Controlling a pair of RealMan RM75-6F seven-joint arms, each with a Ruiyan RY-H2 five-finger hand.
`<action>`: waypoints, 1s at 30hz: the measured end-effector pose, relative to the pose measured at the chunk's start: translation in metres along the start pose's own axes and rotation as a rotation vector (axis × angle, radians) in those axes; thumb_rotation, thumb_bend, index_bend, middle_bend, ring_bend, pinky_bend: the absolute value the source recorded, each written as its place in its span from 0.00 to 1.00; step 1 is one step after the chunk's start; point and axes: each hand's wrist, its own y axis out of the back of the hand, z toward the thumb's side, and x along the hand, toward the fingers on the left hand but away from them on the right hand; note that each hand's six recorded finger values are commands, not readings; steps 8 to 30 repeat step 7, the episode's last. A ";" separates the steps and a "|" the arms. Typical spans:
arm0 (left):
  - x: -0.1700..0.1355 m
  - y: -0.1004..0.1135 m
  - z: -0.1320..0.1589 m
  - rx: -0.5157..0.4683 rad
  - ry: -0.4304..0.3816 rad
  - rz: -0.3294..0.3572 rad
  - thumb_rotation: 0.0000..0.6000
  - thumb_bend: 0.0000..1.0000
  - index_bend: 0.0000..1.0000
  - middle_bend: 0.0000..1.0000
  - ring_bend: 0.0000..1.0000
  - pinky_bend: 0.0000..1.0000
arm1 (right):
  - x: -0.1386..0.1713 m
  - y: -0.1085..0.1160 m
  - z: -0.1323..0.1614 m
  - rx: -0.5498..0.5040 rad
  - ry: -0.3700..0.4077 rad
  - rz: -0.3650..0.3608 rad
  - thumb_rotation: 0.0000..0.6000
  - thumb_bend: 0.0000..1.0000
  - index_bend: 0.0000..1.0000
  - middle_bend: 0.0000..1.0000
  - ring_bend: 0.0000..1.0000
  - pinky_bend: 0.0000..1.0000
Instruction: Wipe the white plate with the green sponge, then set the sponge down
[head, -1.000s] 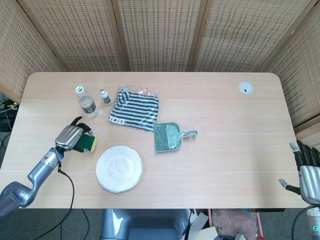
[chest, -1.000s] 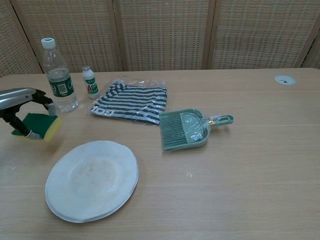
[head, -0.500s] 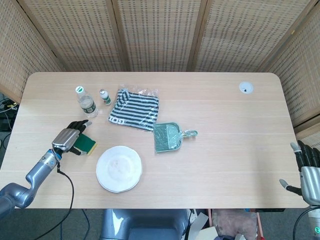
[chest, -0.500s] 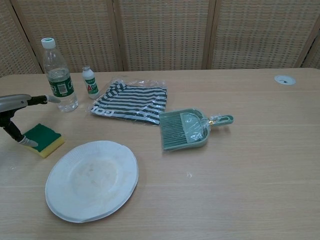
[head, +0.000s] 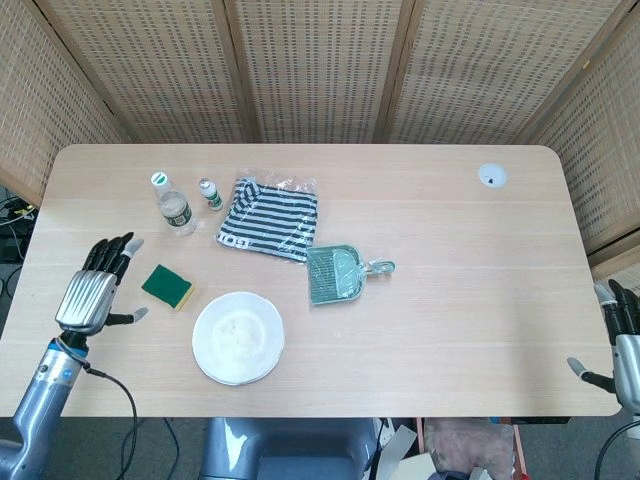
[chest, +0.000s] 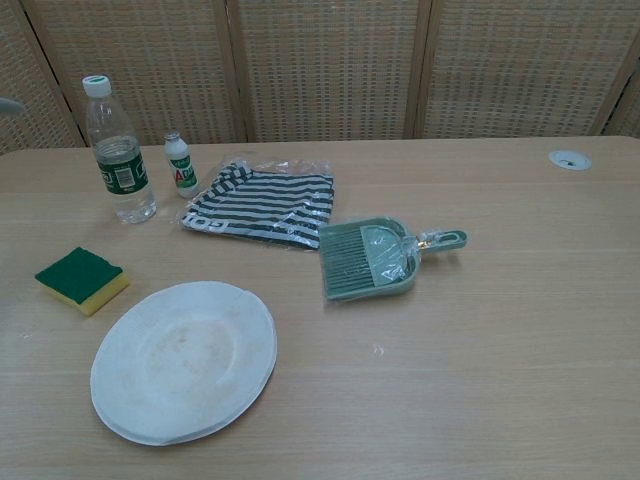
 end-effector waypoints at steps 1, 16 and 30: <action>-0.007 0.004 -0.002 0.010 0.027 0.016 1.00 0.00 0.00 0.00 0.00 0.00 | 0.000 0.000 0.000 0.000 0.000 -0.001 1.00 0.00 0.00 0.00 0.00 0.00; -0.046 0.020 -0.018 0.017 0.163 0.080 1.00 0.00 0.00 0.00 0.00 0.00 | 0.001 0.002 -0.003 -0.003 -0.005 -0.009 1.00 0.00 0.00 0.00 0.00 0.00; -0.046 0.020 -0.018 0.017 0.163 0.080 1.00 0.00 0.00 0.00 0.00 0.00 | 0.001 0.002 -0.003 -0.003 -0.005 -0.009 1.00 0.00 0.00 0.00 0.00 0.00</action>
